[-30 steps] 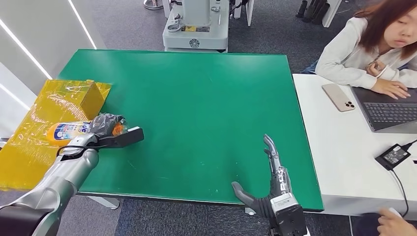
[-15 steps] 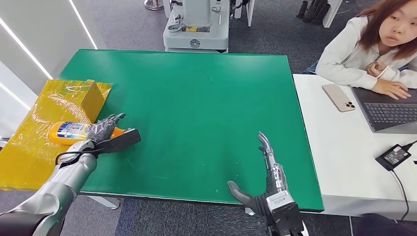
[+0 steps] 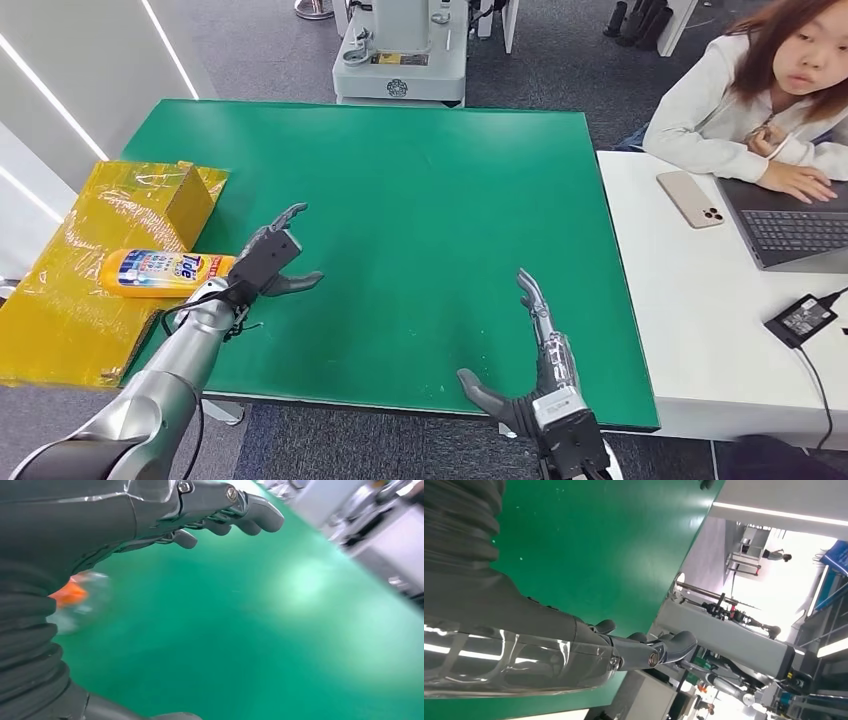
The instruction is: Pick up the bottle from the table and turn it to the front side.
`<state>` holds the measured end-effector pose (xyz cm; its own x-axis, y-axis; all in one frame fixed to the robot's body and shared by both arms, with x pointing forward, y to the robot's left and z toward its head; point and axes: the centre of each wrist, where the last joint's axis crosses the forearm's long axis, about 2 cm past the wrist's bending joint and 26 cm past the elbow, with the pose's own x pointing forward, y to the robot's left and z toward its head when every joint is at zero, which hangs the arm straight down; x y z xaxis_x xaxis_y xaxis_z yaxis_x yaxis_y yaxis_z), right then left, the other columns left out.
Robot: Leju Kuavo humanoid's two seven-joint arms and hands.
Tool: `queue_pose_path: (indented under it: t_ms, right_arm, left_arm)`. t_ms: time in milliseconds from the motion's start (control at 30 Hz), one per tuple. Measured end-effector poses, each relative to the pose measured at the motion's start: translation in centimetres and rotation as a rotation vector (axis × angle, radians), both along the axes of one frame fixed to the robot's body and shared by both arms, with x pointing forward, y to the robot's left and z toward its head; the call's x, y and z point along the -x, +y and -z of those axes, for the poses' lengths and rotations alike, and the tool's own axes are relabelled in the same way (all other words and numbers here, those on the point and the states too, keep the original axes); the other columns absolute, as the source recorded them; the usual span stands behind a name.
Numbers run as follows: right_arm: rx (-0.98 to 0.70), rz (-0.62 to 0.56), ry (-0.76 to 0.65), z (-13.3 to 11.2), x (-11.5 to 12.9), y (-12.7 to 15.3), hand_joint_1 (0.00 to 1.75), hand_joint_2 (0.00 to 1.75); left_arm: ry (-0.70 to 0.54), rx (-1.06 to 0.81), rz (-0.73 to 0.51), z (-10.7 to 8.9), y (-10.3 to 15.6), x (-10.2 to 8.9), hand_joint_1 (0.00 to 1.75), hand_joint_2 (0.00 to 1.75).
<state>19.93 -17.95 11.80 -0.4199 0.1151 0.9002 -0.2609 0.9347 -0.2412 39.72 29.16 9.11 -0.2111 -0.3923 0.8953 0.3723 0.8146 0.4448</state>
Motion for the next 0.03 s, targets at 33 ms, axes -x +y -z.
queue_pose_path:
  t_ms: [33]
  right_arm:
    - [0.000, 0.001, -0.001, 0.00, 0.00, 0.01, 0.00, 1.75]
  left_arm:
    - [-0.007, 0.020, 0.000, -0.12, -0.39, -0.02, 0.00, 1.75]
